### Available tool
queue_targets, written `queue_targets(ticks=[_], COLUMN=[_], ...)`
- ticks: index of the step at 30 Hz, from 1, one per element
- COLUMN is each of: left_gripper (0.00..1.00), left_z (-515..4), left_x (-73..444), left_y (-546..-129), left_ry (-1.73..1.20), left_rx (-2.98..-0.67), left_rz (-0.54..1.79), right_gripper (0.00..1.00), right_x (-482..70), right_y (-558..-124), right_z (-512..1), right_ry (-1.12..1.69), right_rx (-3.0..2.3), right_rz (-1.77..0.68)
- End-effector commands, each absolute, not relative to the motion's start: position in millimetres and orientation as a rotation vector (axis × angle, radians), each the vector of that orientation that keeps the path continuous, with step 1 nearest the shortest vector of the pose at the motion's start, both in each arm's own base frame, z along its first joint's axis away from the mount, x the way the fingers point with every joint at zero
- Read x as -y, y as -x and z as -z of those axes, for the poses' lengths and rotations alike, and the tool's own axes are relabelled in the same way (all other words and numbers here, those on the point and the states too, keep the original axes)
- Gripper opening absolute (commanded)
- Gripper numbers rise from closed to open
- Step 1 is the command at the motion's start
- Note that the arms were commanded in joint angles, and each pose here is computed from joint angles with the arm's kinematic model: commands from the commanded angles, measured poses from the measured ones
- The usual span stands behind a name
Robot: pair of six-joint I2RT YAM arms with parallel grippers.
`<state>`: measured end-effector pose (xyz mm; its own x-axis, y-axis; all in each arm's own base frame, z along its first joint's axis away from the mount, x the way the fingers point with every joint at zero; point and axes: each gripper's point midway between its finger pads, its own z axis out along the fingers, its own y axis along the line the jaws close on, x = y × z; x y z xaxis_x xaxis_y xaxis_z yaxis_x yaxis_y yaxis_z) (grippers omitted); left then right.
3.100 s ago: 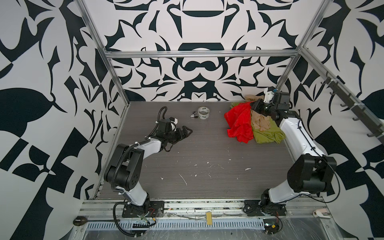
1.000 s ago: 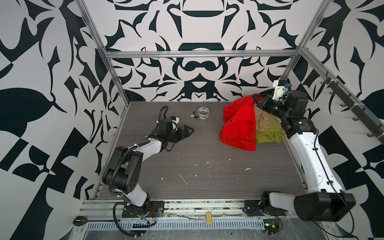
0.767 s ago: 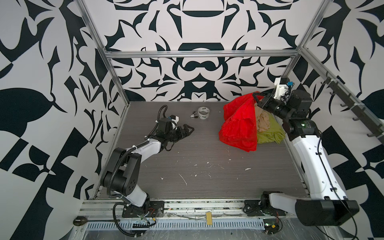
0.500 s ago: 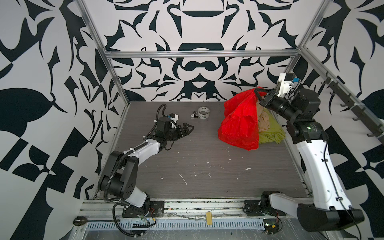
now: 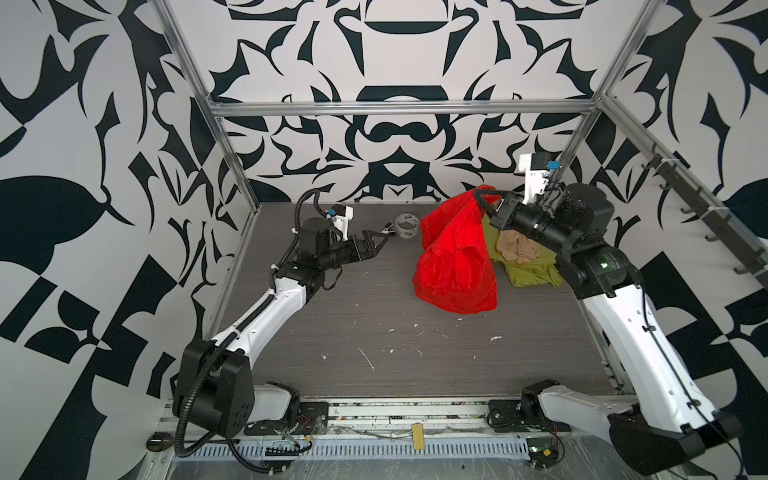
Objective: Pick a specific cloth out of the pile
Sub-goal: 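Swing the red cloth to table center with right gripper while left gripper reaches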
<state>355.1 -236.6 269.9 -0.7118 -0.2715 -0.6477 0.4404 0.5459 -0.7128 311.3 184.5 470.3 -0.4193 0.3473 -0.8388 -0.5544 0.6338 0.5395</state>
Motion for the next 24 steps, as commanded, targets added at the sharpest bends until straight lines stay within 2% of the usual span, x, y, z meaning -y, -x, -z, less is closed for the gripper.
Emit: queue_targets(ticks=[1, 9, 24], left_gripper=[0.99, 0.99, 0.99], left_z=[-285.3, -308.9, -328.7], left_x=[238.1, 242.2, 256.0], left_y=[-345.6, -323.1, -284.5], left_ry=[-0.193, -0.293, -0.551], left_rx=[-2.01, -1.955, -1.809], left_rz=[1.218, 1.266, 1.207], right_gripper=[0.0, 0.0, 0.0], right_x=[-196.9, -241.2, -301.9], right_y=[-299.6, -304.0, -308.7], right_z=[-486.0, -439.4, -364.5], right_ry=[0.239, 0.306, 0.374], right_rx=[-1.667, -1.789, -1.974], right_rz=[-0.988, -1.073, -1.267])
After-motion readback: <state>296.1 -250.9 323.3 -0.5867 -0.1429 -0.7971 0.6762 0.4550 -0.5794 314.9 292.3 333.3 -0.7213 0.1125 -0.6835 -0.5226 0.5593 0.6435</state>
